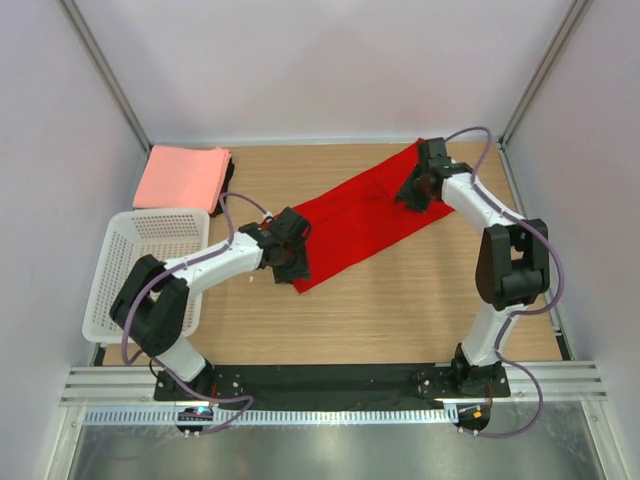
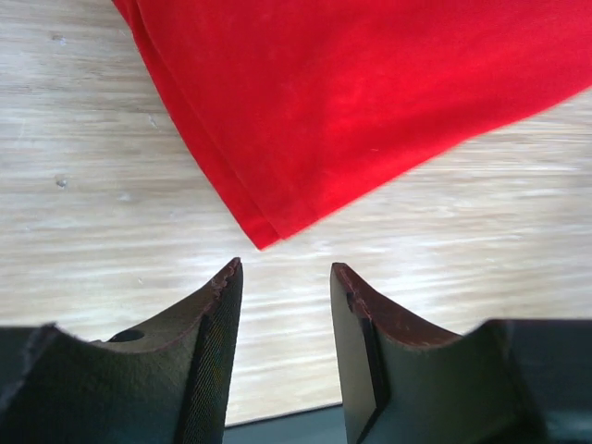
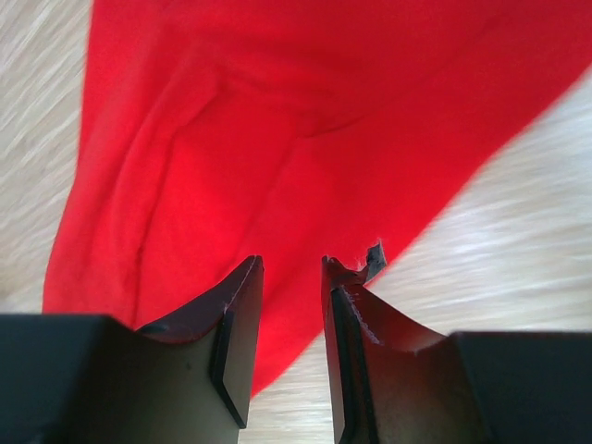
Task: Fold and stack the t-shirts
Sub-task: Fold the tshirt
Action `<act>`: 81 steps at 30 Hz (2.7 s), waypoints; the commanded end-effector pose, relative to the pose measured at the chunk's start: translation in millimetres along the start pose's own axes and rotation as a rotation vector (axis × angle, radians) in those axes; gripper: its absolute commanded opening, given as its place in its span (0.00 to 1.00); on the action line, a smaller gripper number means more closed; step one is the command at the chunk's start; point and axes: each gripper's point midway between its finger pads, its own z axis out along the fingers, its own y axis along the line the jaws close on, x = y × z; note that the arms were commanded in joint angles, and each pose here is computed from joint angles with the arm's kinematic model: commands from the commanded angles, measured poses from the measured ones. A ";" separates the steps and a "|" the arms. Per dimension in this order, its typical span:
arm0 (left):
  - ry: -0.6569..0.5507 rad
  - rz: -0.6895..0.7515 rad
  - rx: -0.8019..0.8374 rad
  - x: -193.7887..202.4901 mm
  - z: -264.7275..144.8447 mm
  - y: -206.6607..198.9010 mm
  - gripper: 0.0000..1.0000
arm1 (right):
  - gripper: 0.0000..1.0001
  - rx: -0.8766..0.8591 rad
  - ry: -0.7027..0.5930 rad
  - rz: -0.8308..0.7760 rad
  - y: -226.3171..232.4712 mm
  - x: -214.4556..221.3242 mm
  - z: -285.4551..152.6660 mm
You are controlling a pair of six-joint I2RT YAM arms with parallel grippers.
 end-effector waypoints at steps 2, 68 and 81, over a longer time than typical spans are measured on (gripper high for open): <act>-0.088 0.018 0.026 -30.4 -37.8 -15.1 0.46 | 0.38 -0.043 -0.033 0.017 36.1 12.2 15.6; 0.000 -0.018 -0.267 -72.2 50.5 64.9 0.20 | 0.24 0.291 0.083 -0.024 12.4 3.2 95.1; 0.026 -0.029 -0.289 -64.2 57.9 71.0 0.00 | 0.01 0.194 -0.084 -0.001 27.4 -25.3 78.4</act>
